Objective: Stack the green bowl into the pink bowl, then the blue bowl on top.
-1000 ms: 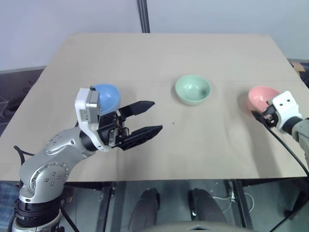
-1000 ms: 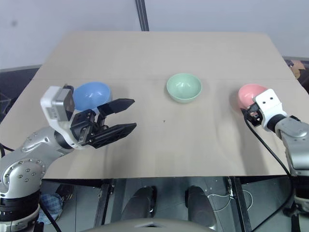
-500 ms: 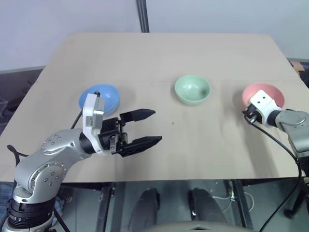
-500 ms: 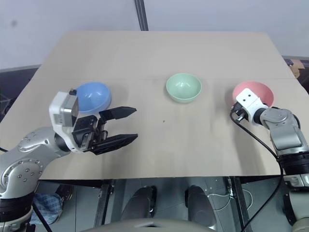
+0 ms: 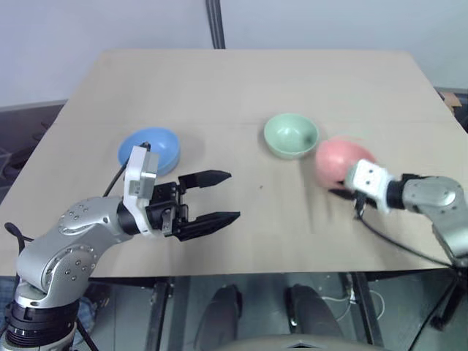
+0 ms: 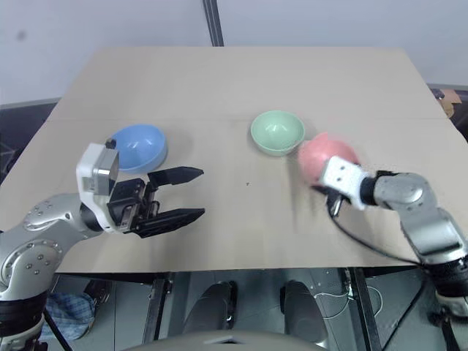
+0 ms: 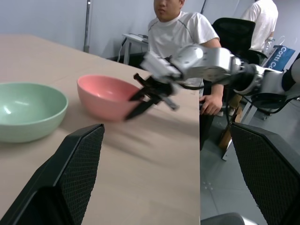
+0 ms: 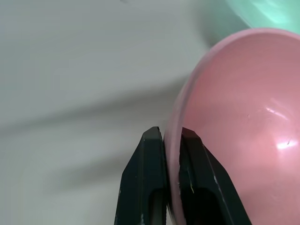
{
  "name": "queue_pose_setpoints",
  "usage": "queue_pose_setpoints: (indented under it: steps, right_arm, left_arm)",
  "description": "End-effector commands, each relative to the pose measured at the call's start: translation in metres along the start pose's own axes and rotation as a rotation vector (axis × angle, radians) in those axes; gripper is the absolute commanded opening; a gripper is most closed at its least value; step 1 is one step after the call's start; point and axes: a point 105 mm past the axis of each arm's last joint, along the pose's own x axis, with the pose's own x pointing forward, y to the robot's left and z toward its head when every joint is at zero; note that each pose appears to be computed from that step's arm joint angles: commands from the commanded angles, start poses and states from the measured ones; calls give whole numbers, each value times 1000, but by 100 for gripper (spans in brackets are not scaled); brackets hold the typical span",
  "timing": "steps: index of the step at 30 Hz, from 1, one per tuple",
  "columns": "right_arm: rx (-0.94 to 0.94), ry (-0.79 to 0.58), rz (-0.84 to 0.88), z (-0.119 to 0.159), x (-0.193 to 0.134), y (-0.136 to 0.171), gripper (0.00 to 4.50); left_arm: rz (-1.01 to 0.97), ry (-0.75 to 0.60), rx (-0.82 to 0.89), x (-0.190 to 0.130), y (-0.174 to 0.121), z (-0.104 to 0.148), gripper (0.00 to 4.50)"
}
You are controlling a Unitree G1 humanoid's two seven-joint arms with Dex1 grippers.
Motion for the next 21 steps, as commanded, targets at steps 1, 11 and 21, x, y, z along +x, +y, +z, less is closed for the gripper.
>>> queue_pose_setpoints:
  steps: [1, 11, 21]
  right_arm:
    - [-73, -3, 66, 21, 13, 18, 5]
    - [-121, -10, 198, 53, 66, 52, 5]
    - [-101, -1, 252, 58, 55, 53, 381]
  left_arm:
    - [5, 15, 45, -7, 2, 3, 450]
    - [17, 81, 46, -19, 11, -7, 450]
    - [47, 88, 47, -23, 13, -10, 450]
